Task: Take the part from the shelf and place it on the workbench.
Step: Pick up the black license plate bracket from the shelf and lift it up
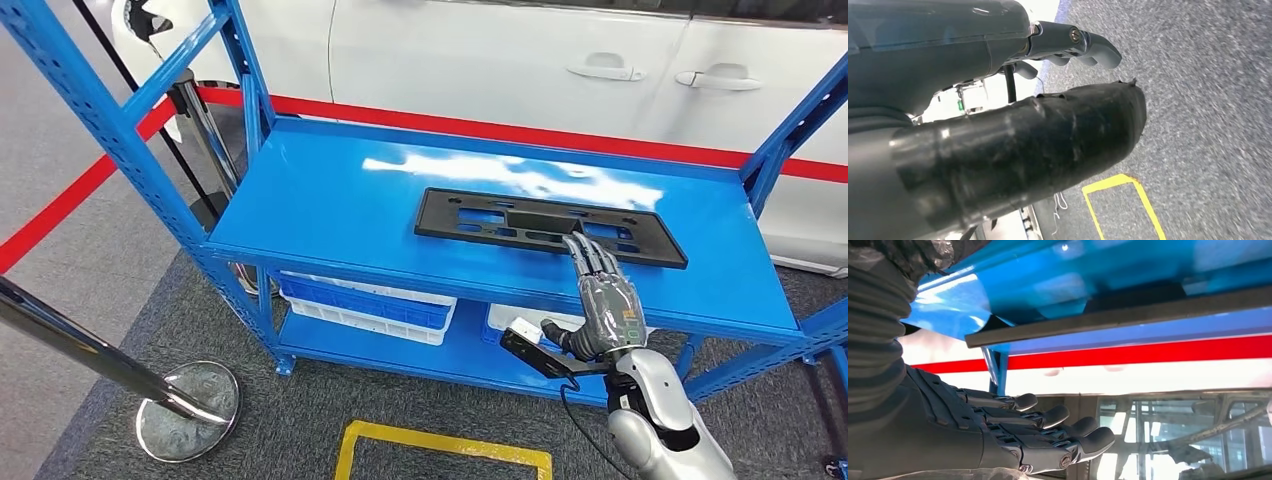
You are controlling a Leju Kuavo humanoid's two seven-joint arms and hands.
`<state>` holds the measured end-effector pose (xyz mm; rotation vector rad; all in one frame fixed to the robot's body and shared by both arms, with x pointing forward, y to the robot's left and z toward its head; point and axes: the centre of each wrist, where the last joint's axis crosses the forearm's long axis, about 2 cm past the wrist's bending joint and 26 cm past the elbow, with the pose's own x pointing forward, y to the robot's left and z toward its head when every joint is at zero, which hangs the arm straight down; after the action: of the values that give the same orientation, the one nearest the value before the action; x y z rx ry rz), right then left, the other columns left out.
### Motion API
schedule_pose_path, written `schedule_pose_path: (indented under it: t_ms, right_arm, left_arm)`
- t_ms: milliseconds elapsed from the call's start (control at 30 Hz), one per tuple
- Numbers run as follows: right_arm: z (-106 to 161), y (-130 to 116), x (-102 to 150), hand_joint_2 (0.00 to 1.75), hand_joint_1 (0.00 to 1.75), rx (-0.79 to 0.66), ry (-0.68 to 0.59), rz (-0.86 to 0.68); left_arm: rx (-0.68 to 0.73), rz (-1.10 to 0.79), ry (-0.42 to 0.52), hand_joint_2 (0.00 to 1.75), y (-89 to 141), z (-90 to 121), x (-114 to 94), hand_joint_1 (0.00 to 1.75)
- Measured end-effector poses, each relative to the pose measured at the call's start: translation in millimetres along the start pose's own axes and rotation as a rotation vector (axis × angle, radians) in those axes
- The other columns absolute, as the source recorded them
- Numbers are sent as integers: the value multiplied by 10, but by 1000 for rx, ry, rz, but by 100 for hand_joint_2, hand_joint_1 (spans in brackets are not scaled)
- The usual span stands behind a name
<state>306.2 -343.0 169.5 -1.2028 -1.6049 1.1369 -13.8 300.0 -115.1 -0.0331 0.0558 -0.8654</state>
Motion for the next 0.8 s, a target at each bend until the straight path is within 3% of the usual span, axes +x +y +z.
schedule_pose_path:
  t_ms: [800]
  right_arm:
    - [-138,43,221,175,0,7,-24,-10]
  left_arm:
    - [3,-25,-13,0,17,2,15,0]
